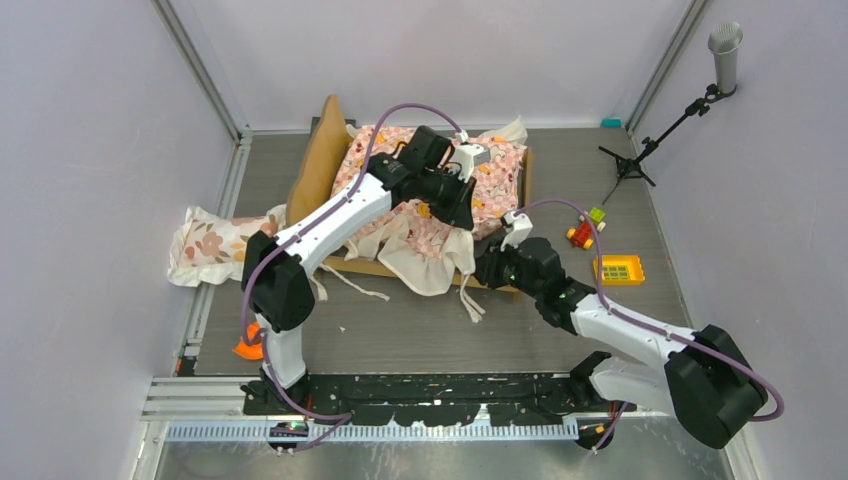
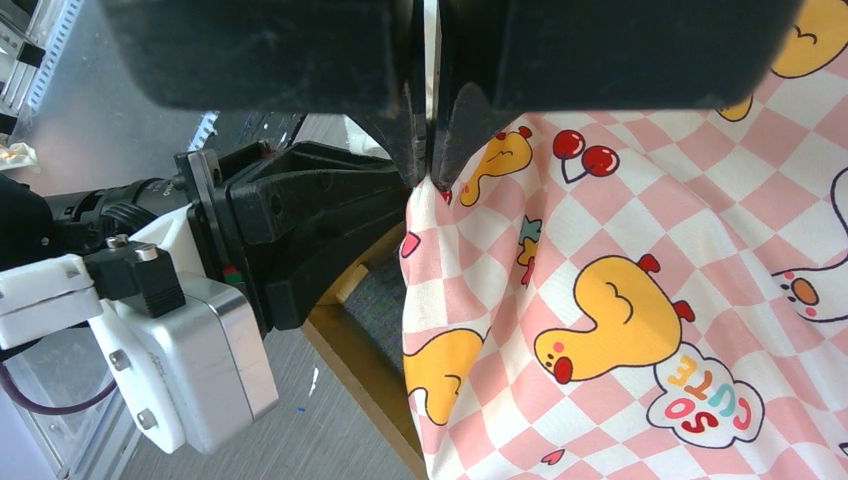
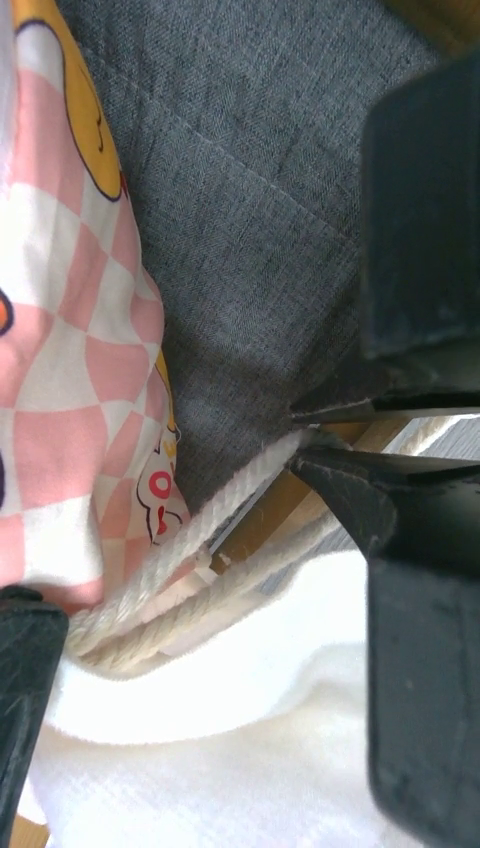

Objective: Set up the pet bed
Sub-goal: Cross the ropes on the bed frame.

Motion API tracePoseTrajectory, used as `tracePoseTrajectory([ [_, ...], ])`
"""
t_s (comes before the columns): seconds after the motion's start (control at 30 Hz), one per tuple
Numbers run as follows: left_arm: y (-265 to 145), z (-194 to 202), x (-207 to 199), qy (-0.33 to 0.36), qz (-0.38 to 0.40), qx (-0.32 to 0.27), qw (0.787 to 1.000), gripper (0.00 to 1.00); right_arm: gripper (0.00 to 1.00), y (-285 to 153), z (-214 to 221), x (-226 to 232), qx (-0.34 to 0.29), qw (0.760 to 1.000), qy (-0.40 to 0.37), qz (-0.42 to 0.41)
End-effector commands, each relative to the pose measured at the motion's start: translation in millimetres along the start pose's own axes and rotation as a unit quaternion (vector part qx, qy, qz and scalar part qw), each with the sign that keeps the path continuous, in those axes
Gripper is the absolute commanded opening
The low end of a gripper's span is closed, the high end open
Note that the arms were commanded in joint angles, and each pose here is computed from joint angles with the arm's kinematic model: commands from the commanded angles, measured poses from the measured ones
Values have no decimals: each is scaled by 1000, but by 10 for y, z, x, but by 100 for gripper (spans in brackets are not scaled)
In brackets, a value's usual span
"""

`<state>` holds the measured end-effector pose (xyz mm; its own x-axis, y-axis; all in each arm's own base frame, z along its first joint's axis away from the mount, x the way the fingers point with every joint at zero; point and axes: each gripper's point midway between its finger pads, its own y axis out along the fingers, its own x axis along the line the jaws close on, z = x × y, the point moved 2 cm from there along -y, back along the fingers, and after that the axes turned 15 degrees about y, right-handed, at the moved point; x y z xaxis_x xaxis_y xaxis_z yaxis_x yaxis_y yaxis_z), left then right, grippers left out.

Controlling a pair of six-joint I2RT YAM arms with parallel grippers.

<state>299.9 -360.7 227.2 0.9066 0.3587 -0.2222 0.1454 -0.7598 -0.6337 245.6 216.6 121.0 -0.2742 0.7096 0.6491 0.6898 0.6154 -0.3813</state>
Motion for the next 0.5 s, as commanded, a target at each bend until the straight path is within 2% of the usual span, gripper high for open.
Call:
tracePoseTrajectory([
  [0.0, -110, -152, -18, 6, 8, -24, 1000, 0, 15, -61, -269, 183, -37, 999, -8, -5],
  [0.07, -108, -119, -17, 6, 8, -21, 1000, 0, 8, -163, -399, 202, -42, 999, -15, 23],
  [0.13, -100, -86, -27, 6, 12, -18, 1000, 0, 8, -283, -531, 159, -51, 996, -35, 65],
  [0.27, -78, -43, -47, 3, 21, -14, 1000, 0, 8, -382, -840, 291, -70, 991, -78, 85],
  [0.47, -69, -19, -54, 3, 22, -14, 1000, 0, 8, -237, -1072, 354, -36, 979, -165, 117],
])
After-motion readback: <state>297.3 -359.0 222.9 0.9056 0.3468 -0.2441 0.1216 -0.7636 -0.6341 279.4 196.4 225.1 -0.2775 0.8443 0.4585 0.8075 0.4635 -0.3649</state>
